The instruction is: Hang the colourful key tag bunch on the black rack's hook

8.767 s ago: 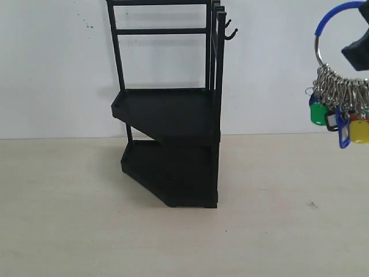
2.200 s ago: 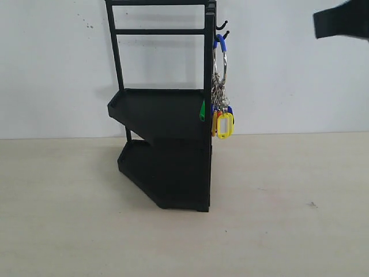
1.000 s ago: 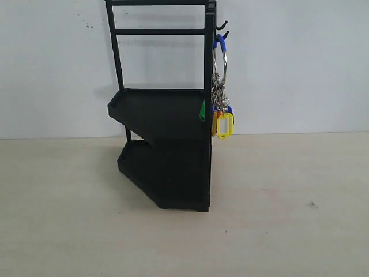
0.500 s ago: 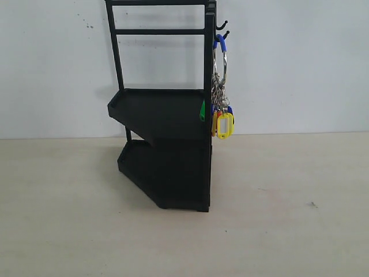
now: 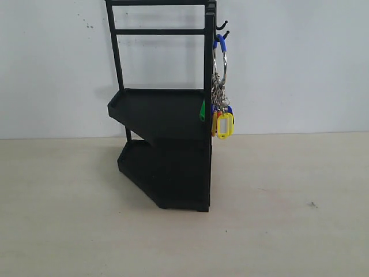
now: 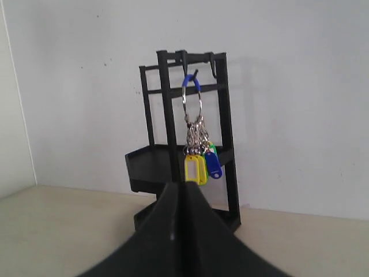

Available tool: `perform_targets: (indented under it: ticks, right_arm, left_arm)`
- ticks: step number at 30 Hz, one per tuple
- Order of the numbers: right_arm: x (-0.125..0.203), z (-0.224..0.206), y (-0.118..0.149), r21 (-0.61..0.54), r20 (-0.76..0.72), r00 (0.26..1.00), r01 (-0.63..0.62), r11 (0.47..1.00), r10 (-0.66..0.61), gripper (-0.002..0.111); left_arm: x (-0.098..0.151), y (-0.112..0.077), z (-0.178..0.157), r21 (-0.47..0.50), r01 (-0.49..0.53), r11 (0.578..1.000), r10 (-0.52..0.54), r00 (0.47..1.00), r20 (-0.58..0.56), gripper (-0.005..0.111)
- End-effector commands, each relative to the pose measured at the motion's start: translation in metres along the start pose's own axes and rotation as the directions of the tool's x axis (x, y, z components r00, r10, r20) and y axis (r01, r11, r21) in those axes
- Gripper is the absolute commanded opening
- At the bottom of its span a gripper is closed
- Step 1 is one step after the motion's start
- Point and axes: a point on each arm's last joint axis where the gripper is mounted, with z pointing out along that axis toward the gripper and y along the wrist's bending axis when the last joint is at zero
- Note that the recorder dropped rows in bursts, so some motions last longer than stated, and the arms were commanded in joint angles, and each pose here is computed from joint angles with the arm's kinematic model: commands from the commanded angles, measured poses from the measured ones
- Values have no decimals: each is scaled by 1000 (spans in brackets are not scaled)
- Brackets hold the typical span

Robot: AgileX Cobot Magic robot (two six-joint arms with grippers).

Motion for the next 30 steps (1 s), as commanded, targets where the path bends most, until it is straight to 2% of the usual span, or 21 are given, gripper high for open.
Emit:
perform_targets:
  ticks: [1,3,7,11,15,19,30]
  right_arm:
    - [7,-1,-2,13,-18,1000,-5,1000,5,0]
    - [7,-1,-2,14,-20,1000,-5,1000,6,0]
    - [5,-1,-2,8,6,990,-138,990,138,0]
    - [11,-2,-12,137,-23,965,-256,957,261,0]
    - [23,-4,-14,172,-162,969,-155,973,184,0]
    - [30,-5,-13,180,-243,953,-138,974,180,0]
    - [48,-13,-14,167,-464,883,3,986,76,0]
  left_arm:
    - [0,0,0,-3,-8,1000,8,1000,3,4]
    - [0,0,0,-3,-8,1000,8,1000,3,4]
    - [0,0,0,-3,-8,1000,8,1000,3,4]
    - [0,0,0,-3,-8,1000,8,1000,3,4]
    - [0,0,0,-3,-8,1000,8,1000,3,4]
    - [0,0,0,-3,-8,1000,8,1000,3,4]
    - [0,0,0,-3,-8,1000,8,1000,3,4]
